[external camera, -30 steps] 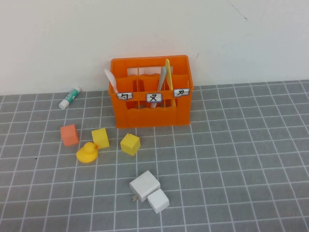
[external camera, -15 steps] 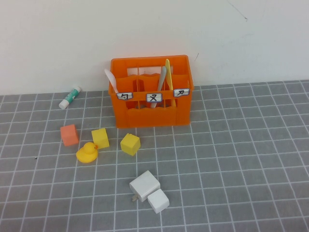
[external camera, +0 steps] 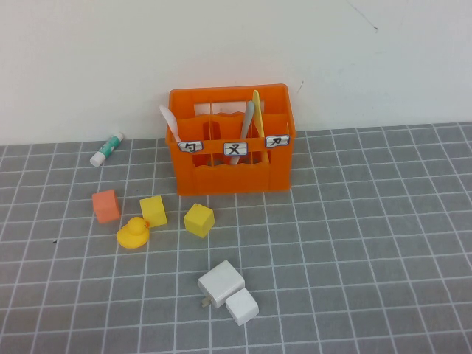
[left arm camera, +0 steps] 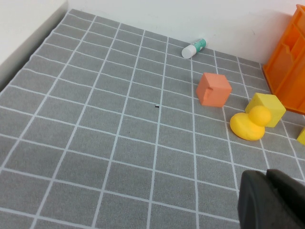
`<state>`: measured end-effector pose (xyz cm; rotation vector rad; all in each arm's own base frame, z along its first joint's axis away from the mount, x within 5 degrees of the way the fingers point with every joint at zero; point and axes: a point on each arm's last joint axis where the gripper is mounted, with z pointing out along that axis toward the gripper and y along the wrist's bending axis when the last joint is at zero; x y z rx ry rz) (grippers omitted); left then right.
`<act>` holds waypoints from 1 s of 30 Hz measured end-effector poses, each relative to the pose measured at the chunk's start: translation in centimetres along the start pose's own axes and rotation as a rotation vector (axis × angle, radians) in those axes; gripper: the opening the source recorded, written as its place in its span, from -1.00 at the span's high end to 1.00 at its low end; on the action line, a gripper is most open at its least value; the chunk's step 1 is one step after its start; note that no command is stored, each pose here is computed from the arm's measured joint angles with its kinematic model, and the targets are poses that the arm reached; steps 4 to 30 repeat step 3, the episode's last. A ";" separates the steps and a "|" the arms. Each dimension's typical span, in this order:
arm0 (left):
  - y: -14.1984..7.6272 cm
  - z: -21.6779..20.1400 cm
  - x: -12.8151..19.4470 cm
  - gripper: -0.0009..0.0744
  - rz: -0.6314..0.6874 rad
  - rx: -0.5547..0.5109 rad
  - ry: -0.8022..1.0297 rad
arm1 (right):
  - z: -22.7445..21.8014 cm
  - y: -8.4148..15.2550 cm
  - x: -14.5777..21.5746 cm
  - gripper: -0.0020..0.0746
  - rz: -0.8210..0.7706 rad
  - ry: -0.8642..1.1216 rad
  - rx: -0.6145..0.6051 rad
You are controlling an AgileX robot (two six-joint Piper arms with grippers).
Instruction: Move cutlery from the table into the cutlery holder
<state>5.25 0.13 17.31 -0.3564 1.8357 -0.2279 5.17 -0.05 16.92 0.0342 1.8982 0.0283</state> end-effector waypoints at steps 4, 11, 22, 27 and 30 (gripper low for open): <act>0.0 0.0 0.0 0.98 0.000 0.000 0.000 | 0.0 0.0 0.0 0.95 0.000 0.000 0.000; 0.0 0.0 0.0 0.98 0.000 0.000 0.000 | 0.0 0.0 0.0 0.95 0.000 0.000 0.000; 0.0 0.0 0.0 0.98 0.000 0.000 0.000 | 0.0 0.0 0.0 0.95 0.000 0.000 0.000; 0.0 0.0 0.0 0.98 0.000 0.000 0.000 | 0.0 0.0 0.0 0.95 0.000 0.000 0.000; 0.0 0.0 0.0 0.98 0.000 0.000 0.000 | 0.0 0.0 0.0 0.95 0.000 0.000 0.000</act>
